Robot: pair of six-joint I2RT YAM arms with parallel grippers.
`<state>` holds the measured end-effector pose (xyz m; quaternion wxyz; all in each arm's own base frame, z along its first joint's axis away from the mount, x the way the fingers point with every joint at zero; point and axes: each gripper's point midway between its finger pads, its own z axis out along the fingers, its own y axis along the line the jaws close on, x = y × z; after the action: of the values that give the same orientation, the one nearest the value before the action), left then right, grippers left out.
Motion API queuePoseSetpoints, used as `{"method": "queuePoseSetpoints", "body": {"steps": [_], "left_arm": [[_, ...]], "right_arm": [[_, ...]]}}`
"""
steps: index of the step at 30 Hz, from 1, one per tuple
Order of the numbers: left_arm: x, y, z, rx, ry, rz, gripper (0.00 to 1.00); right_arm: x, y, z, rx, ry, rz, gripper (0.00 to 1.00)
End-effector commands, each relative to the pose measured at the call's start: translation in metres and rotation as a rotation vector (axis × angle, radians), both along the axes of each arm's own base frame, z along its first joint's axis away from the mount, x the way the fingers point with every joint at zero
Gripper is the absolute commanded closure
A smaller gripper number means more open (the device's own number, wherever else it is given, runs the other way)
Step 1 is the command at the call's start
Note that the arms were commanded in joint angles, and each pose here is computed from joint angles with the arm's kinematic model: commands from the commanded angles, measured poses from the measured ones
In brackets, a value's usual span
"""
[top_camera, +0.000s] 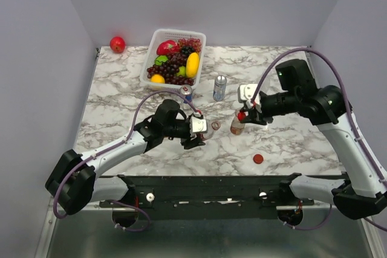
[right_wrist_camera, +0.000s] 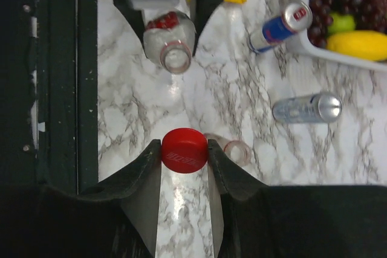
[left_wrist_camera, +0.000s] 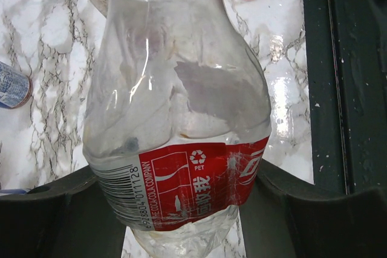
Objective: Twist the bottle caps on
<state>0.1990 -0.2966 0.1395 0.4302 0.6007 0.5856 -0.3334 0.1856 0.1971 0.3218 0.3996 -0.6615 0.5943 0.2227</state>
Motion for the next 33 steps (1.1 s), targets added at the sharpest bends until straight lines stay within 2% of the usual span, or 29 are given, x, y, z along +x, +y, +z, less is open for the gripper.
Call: {"method": "queuePoseSetpoints", "body": {"steps": [1, 5, 8, 16, 24, 33], "left_arm": [[-0.01, 0.0, 0.012, 0.008, -0.057, -0.086, 1.0], [-0.014, -0.001, 0.022, -0.044, -0.066, -0.082, 1.0], [-0.016, 0.0, 0.024, -0.061, -0.068, -0.073, 1.0], [-0.017, 0.004, 0.03, -0.062, -0.133, -0.093, 1.0], [-0.013, 0.003, 0.038, -0.075, -0.174, -0.09, 1.0], [-0.01, 0.005, 0.037, -0.07, -0.188, -0.071, 1.0]], "right_arm": [[-0.014, 0.031, 0.007, -0.016, -0.077, 0.176, 0.61], [-0.02, 0.047, 0.0, -0.055, -0.173, 0.303, 0.6], [-0.023, 0.053, -0.008, -0.088, -0.188, 0.362, 0.6], [-0.005, 0.083, -0.02, -0.124, -0.25, 0.372, 0.59], [-0.017, 0.094, -0.026, -0.122, -0.237, 0.443, 0.59], [-0.04, 0.086, -0.036, -0.149, -0.156, 0.512, 0.58]]}}
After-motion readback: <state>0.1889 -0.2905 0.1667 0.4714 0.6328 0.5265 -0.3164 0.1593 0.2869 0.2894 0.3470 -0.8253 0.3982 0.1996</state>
